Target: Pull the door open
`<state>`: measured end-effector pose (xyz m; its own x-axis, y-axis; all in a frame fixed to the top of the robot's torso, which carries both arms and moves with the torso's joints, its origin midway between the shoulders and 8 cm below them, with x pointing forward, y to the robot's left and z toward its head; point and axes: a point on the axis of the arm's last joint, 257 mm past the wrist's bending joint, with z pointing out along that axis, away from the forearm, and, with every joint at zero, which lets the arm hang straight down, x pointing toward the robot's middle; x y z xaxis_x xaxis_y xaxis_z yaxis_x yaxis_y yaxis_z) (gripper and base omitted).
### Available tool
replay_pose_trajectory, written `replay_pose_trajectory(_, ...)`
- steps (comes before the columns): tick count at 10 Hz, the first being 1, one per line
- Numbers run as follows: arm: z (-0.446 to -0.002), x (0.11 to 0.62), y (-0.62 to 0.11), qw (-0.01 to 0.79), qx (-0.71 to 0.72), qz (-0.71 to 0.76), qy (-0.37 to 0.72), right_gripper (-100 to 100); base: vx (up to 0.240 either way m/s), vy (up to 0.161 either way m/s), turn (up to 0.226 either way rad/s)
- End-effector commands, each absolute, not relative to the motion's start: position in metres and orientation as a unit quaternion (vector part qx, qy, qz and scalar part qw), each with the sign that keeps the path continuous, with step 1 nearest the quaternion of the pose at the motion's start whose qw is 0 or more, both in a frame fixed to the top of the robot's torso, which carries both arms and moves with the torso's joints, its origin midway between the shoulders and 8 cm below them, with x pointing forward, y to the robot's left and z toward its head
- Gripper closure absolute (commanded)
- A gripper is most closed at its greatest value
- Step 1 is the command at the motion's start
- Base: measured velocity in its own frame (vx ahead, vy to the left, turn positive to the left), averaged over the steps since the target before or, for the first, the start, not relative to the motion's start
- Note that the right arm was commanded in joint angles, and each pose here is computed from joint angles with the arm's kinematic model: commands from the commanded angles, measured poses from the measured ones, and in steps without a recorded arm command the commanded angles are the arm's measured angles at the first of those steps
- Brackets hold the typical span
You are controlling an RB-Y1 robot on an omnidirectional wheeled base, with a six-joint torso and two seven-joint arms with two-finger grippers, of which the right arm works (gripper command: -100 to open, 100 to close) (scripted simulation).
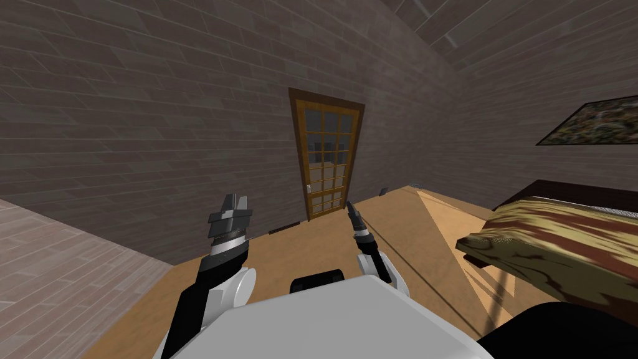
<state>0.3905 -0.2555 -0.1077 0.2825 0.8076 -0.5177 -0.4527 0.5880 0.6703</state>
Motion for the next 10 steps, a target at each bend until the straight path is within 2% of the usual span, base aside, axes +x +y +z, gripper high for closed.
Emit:
replay_pose_trajectory(1, -0.118, 0.392, -0.252, 0.776, 0.195, 0.395, 0.452, -100, 0.092, 0.083, -0.009)
replay_pose_trajectory(10, -0.176, 0.406, -0.242, 0.776, 0.15, 0.333, 0.515, -100, 0.098, 0.072, -0.011)
